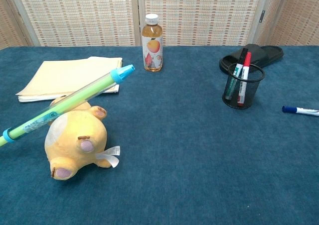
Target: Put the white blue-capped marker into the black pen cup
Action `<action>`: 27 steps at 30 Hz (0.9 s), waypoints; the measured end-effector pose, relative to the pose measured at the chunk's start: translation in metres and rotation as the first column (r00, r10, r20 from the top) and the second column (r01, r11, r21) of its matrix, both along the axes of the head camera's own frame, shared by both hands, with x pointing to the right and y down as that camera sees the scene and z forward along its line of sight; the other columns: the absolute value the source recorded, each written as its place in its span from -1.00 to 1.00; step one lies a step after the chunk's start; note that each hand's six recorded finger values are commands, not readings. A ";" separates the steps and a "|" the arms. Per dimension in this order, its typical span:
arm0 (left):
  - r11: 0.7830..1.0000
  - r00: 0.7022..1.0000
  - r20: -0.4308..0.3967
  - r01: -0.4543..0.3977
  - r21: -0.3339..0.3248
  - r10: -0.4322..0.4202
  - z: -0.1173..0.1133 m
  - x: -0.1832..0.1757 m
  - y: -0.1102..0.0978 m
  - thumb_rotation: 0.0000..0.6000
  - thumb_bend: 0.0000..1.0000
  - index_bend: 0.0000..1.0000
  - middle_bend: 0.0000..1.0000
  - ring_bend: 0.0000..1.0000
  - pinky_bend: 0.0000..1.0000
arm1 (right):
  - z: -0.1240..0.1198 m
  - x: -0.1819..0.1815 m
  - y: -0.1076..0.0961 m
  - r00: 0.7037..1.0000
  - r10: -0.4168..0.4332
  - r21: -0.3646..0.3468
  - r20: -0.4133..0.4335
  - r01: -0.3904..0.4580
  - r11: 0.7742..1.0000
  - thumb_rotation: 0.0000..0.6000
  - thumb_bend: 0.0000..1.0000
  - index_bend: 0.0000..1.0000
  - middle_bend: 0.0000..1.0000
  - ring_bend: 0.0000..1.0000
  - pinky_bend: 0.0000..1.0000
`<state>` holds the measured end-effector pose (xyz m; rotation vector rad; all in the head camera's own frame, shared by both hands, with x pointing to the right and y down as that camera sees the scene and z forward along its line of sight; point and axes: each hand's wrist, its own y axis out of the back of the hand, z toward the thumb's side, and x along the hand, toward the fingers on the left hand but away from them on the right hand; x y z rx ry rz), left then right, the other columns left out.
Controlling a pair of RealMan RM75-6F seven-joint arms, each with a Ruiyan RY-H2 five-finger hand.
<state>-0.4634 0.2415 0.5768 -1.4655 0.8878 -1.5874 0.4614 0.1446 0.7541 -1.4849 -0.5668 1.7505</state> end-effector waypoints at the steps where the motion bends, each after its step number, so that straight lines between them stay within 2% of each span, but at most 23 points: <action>1: 1.000 1.000 0.000 0.000 0.000 0.000 0.000 0.000 0.000 1.00 -0.42 -0.79 -0.52 -0.35 -0.19 | 0.001 0.000 0.000 1.000 0.001 0.000 0.000 -0.001 1.000 1.00 -0.63 -0.09 -0.40 -0.50 -0.22; 27: 1.000 1.000 0.001 -0.005 -0.003 0.005 0.000 0.002 0.000 1.00 -0.42 -0.79 -0.52 -0.35 -0.19 | 0.005 0.005 -0.001 0.999 -0.003 -0.001 -0.050 0.003 1.000 1.00 -0.63 0.04 -0.31 -0.41 -0.13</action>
